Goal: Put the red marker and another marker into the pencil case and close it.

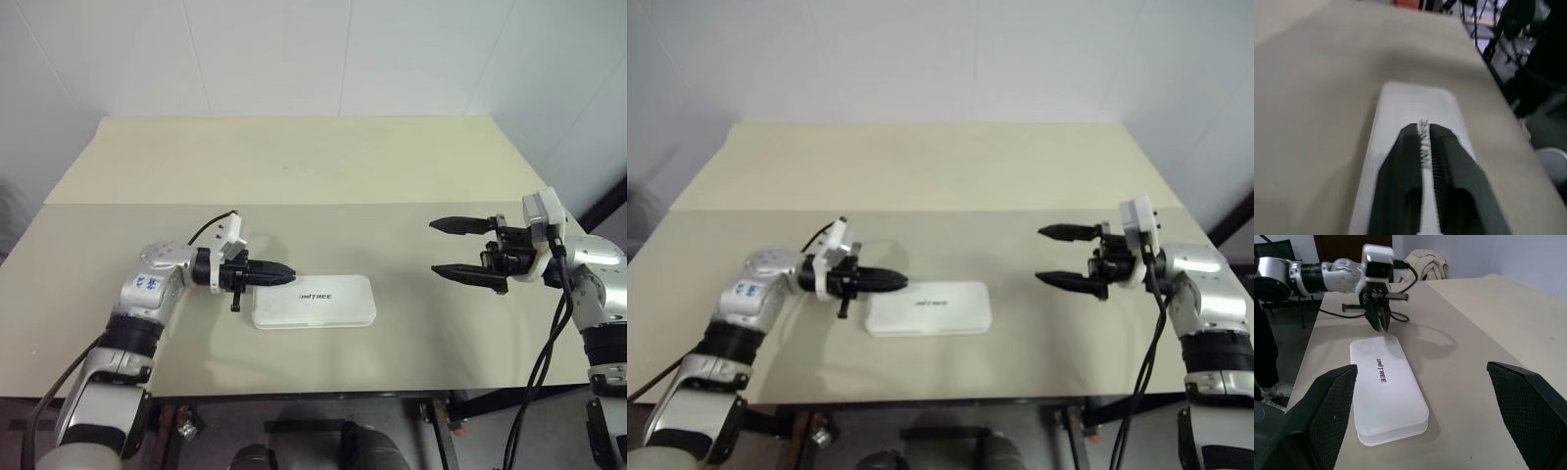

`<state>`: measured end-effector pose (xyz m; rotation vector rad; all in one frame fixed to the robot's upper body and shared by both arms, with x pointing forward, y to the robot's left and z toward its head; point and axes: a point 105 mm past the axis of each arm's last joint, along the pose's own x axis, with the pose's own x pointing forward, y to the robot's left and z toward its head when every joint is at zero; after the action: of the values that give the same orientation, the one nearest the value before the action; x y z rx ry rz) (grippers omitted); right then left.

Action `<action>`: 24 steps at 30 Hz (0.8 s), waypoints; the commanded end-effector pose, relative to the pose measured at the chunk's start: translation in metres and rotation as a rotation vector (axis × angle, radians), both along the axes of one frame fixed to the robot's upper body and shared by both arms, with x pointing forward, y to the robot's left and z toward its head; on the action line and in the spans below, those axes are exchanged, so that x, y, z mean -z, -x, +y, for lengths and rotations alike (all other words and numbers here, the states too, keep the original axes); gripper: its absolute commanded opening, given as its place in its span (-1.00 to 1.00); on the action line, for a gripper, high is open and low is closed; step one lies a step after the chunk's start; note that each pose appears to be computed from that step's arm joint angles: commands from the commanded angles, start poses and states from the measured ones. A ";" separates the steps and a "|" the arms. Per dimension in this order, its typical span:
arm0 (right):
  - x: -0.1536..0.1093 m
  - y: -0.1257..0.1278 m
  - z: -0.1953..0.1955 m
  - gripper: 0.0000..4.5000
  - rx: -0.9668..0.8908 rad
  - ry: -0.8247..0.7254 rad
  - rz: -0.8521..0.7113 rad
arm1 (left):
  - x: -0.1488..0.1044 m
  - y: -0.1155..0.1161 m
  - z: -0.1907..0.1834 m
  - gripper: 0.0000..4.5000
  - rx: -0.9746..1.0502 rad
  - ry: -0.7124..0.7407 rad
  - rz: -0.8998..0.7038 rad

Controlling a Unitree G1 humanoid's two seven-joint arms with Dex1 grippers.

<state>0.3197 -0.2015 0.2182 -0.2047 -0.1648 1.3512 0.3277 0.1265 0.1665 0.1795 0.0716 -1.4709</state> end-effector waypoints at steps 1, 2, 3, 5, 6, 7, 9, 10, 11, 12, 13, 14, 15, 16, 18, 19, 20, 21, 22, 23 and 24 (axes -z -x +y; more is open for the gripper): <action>-0.017 0.000 0.000 1.00 -0.013 -0.010 -0.060 | -0.012 0.015 0.015 -0.32 -0.003 0.026 -0.035; -0.018 -0.002 0.000 1.00 -0.012 -0.009 -0.060 | -0.012 0.018 0.018 -0.18 -0.005 0.027 -0.039; -0.018 -0.003 0.000 1.00 -0.012 -0.008 -0.060 | -0.011 0.020 0.021 -0.03 -0.009 0.014 -0.048; -0.019 -0.005 0.001 1.00 -0.012 -0.005 -0.061 | -0.010 0.025 0.029 0.26 -0.006 -0.009 -0.071; -0.020 -0.006 0.001 1.00 -0.011 -0.003 -0.062 | -0.012 0.027 0.033 0.41 -0.006 -0.011 -0.079; -0.021 -0.007 0.000 1.00 -0.009 -0.002 -0.062 | -0.014 0.029 0.035 0.56 -0.006 -0.009 -0.084; -0.022 -0.009 -0.002 1.00 -0.005 0.001 -0.063 | -0.021 0.030 0.043 0.85 -0.020 -0.002 -0.094; -0.022 -0.009 -0.002 1.00 -0.004 0.005 -0.063 | -0.026 0.031 0.047 0.98 -0.024 0.010 -0.103; -0.022 -0.010 -0.003 1.00 -0.002 0.009 -0.063 | -0.031 0.032 0.049 0.98 -0.025 0.024 -0.117; -0.022 -0.011 -0.006 1.00 0.002 0.011 -0.062 | -0.035 0.031 0.048 0.98 -0.024 0.034 -0.129; -0.023 -0.011 -0.006 1.00 0.003 0.013 -0.062 | -0.042 0.033 0.051 0.98 -0.017 0.042 -0.161; -0.024 -0.012 -0.007 1.00 0.005 0.014 -0.062 | -0.047 0.034 0.051 0.98 -0.011 0.045 -0.184; -0.024 -0.012 -0.007 1.00 0.007 0.019 -0.065 | -0.055 0.035 0.052 0.98 -0.011 0.056 -0.219; -0.025 -0.013 -0.007 1.00 0.009 0.022 -0.066 | -0.061 0.035 0.051 0.98 -0.011 0.065 -0.241; -0.026 -0.015 -0.008 1.00 0.012 0.027 -0.068 | -0.065 0.037 0.051 0.98 0.002 0.061 -0.253; -0.026 -0.015 -0.008 1.00 0.013 0.028 -0.069 | -0.065 0.038 0.051 0.98 0.006 0.055 -0.249; -0.026 -0.015 -0.007 1.00 0.011 0.030 -0.070 | -0.064 0.039 0.053 0.98 0.007 0.050 -0.247; -0.025 -0.016 -0.006 1.00 0.010 0.032 -0.071 | -0.063 0.040 0.054 0.98 0.006 0.047 -0.246; -0.025 -0.016 -0.006 1.00 0.010 0.033 -0.071 | -0.063 0.040 0.055 0.98 0.000 0.045 -0.244; -0.024 -0.015 -0.006 1.00 0.008 0.032 -0.073 | -0.063 0.034 0.059 0.98 -0.056 0.040 -0.235; -0.023 -0.015 -0.005 1.00 0.007 0.030 -0.074 | -0.064 0.028 0.063 0.98 -0.122 0.030 -0.246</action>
<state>0.3431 -0.2046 0.2325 -0.2534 -0.1612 1.2844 0.2959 0.1796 0.2185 0.2869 -0.1071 -1.4090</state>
